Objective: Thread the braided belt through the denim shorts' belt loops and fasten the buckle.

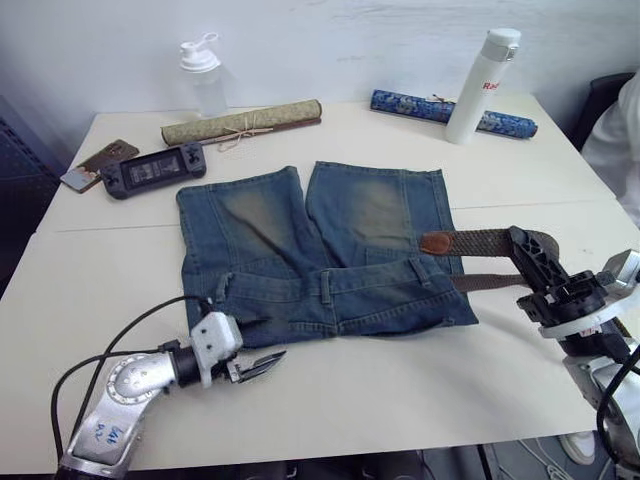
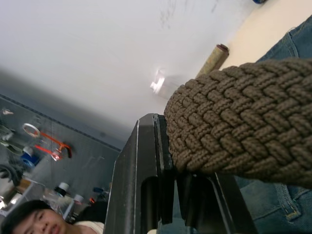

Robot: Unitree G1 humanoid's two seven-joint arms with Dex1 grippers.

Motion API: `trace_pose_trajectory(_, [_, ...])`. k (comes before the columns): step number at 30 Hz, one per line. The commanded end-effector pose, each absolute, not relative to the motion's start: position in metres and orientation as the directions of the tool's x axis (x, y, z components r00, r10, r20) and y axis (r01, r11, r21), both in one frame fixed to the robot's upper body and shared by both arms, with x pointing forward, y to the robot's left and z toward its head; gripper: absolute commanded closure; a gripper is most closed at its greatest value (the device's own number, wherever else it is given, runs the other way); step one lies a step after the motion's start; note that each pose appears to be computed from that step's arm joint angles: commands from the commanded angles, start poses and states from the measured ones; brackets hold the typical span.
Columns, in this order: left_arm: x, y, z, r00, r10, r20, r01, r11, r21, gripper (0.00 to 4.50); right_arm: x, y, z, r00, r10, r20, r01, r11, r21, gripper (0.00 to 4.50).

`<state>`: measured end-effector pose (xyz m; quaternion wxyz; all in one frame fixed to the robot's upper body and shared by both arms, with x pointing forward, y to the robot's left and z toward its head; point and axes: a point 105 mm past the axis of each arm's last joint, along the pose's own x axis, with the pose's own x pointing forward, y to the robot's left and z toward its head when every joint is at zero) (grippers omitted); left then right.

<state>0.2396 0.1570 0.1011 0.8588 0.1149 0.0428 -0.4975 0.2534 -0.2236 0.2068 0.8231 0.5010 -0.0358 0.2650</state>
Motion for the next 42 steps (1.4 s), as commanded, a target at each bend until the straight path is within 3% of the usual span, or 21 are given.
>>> trace_pose_trajectory(1, [0.238,0.164,0.137,0.442,-0.892,-0.096,0.896,0.435,0.088,0.64,0.263,-0.236,0.210,0.878,0.419,0.233,-0.417,0.427,0.802,4.50])
trace_pose_trajectory(6, [0.241,0.163,0.149,0.432,-0.899,-0.073,0.902,0.429,0.047,0.64,0.279,-0.247,0.207,0.899,0.421,0.120,-0.337,0.492,0.803,4.50])
trace_pose_trajectory(15, [0.237,0.147,0.149,0.395,-0.916,-0.073,0.918,0.393,0.040,0.64,0.286,-0.247,0.197,0.894,0.448,0.018,-0.280,0.527,0.803,4.50])
trace_pose_trajectory(29, [0.243,0.116,0.164,0.341,-0.940,-0.003,0.938,0.340,0.073,0.64,0.291,-0.229,0.184,0.844,0.527,-0.100,-0.306,0.625,0.718,4.50])
trace_pose_trajectory(36, [0.243,0.104,0.165,0.326,-0.945,0.007,0.942,0.326,0.080,0.64,0.293,-0.218,0.174,0.828,0.549,-0.112,-0.307,0.611,0.730,4.50])
trace_pose_trajectory(42, [0.246,0.102,0.167,0.338,-0.941,0.014,0.938,0.338,0.072,0.64,0.299,-0.228,0.192,0.860,0.509,-0.046,-0.359,0.665,0.654,4.50])
